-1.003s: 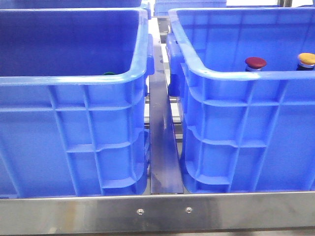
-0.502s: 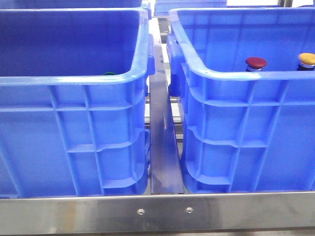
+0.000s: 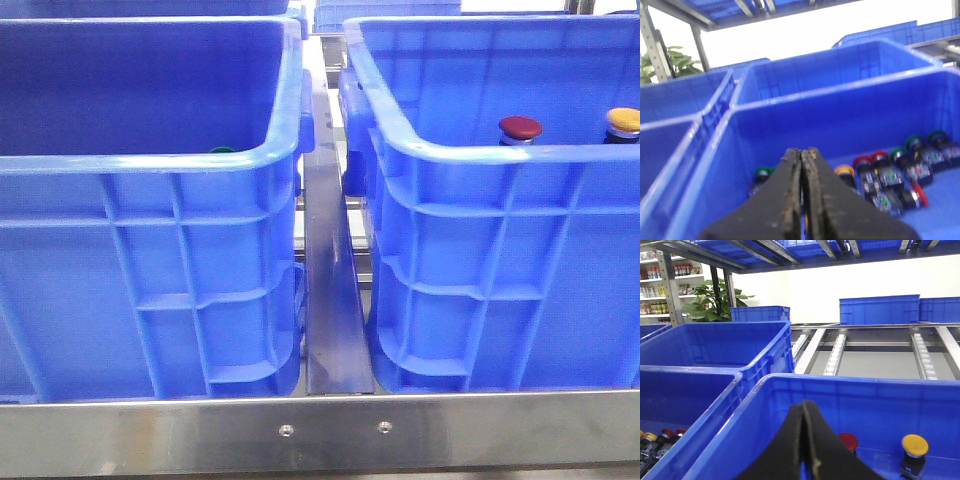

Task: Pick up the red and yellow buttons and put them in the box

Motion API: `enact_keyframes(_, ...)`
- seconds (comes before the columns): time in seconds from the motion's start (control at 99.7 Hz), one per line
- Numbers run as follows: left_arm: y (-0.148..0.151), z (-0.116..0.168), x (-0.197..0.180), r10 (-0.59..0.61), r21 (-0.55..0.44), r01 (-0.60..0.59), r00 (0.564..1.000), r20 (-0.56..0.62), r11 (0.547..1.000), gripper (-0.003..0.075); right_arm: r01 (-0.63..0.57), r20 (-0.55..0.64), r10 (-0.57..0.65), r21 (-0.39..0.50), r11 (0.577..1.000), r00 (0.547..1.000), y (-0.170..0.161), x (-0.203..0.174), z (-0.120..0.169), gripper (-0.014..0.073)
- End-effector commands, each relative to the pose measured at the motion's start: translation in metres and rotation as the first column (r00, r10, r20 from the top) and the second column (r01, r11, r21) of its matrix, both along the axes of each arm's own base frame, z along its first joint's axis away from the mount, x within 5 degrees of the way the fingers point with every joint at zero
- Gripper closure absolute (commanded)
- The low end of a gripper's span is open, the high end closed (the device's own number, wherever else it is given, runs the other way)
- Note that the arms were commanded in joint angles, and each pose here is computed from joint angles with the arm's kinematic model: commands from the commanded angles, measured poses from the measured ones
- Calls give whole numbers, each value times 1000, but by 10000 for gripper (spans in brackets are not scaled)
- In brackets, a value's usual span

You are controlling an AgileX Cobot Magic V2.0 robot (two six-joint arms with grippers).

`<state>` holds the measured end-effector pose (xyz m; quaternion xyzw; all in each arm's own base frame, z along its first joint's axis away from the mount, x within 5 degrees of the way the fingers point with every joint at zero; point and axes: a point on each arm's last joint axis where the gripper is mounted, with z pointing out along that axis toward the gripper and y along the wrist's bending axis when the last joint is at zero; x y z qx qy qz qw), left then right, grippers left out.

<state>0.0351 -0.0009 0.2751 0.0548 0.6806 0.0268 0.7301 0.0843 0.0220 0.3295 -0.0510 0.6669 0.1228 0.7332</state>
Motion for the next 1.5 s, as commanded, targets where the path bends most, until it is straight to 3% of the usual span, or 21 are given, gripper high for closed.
enact_keyframes(0.0,-1,-2,-1,-6,-21,8,997,82,1000,739,4,22,-4,12,1000,1000,0,-1,8,664)
enact_keyframes(0.191,-1,-35,10,-8,-20,8,1000,15,1000,739,4,21,-4,12,1000,1000,0,0,8,664)
enact_keyframes(0.492,-2,-72,20,-12,-36,14,999,46,999,739,4,21,-4,12,1000,1000,0,0,8,664)
enact_keyframes(1.495,-2,-71,20,-13,-39,16,997,76,999,739,4,21,-4,12,1000,1000,0,0,8,664)
